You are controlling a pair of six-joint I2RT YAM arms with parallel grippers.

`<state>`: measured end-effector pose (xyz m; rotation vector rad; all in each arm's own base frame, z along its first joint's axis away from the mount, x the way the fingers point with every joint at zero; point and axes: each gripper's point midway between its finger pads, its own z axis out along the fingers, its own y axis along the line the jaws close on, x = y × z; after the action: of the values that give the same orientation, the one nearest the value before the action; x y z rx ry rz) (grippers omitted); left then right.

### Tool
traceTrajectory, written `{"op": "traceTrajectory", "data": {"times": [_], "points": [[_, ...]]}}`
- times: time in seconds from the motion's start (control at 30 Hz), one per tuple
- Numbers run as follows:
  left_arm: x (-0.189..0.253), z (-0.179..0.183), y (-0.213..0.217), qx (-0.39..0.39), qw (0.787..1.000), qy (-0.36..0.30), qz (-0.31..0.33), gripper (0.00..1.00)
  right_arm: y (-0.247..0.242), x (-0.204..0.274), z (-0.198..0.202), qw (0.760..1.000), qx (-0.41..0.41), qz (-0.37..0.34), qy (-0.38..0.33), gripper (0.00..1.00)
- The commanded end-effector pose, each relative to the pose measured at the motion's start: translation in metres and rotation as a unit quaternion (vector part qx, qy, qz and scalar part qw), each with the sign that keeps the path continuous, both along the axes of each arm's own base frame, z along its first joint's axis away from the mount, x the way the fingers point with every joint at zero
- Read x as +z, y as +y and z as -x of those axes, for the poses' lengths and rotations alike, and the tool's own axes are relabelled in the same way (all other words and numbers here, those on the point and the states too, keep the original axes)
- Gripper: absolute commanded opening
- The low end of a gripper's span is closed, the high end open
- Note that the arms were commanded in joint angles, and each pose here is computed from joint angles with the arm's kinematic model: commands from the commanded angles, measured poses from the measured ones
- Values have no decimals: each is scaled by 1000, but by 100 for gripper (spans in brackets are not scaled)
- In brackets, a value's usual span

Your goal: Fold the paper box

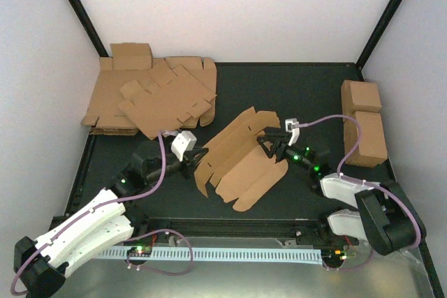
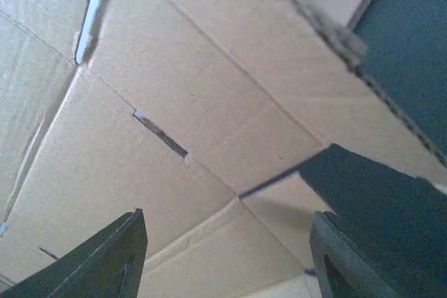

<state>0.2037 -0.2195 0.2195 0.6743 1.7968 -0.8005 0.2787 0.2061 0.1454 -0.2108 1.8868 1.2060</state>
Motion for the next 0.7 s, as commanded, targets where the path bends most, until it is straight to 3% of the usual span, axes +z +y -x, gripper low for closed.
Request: {"op": "traceTrajectory", "data": {"times": [0.0,0.4,0.67], "points": [[38,9,-9,-39,998,-2,42,2,-6,23,-4,997,-14,21,-75,68],[46,13,-7,-49,997,-2,52,2,-29,33,10,987,-57,60,-139,75],[45,13,-8,-52,998,-2,47,2,-21,32,6,983,-27,100,-150,76]]}}
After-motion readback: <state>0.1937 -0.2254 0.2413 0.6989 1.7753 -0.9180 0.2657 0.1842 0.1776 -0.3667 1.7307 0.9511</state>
